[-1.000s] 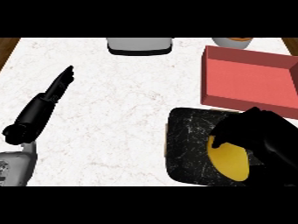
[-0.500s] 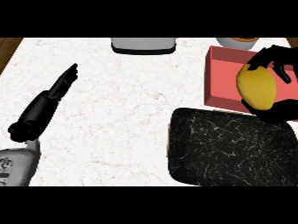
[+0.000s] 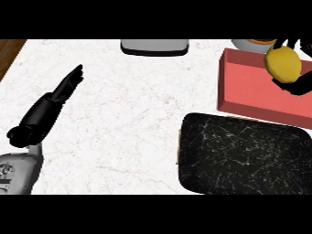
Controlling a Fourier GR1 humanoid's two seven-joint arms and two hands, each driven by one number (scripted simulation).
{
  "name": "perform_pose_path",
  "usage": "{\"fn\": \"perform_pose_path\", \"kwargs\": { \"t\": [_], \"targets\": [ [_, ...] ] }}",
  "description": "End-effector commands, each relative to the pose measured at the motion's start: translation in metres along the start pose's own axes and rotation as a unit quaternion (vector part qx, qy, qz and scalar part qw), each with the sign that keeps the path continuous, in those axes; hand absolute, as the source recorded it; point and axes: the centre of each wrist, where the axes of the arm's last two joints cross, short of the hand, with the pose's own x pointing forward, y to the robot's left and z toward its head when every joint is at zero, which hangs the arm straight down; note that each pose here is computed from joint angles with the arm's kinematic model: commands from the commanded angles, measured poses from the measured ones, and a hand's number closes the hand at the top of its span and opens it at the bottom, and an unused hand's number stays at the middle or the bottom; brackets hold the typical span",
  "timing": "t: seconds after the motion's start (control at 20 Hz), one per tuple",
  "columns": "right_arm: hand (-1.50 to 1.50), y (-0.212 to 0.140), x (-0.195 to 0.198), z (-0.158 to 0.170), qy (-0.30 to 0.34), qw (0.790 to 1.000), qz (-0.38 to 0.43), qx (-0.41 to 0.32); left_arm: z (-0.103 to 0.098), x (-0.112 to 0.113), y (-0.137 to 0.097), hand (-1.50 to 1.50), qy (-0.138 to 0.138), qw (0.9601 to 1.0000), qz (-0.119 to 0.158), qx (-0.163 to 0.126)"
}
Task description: Pick the lemon from the tray and place it in the cardboard box
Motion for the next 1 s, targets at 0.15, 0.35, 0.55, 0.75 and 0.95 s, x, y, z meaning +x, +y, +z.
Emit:
{"fn": "perform_pose_path", "kwargs": {
  "t": [0.15,0.35,0.55,0.75,0.95],
  "targets": [
    [1.50,0.003,-0.053,-0.004,0.039,0.992,0.020,0.121,0.018,-0.009,0.003,0.00,-0.009,0.9999,-0.007,-0.006],
    [1.50,0.000,-0.073,-0.001,0.055,0.979,0.066,0.184,-0.015,0.001,-0.008,0.00,-0.001,0.9999,-0.005,-0.010],
    [-1.50,0.030,-0.086,0.001,0.039,0.968,0.035,0.246,0.005,-0.004,-0.017,0.00,-0.007,0.9999,0.007,-0.014],
    [-1.50,-0.004,-0.091,0.000,-0.039,0.969,-0.014,0.242,-0.007,-0.001,0.000,0.00,-0.008,0.9999,0.008,-0.009],
    [-1.50,-0.010,-0.095,0.000,-0.097,0.977,-0.148,0.122,0.007,-0.003,-0.006,0.00,-0.003,0.9999,0.003,-0.011]
  ]
}}
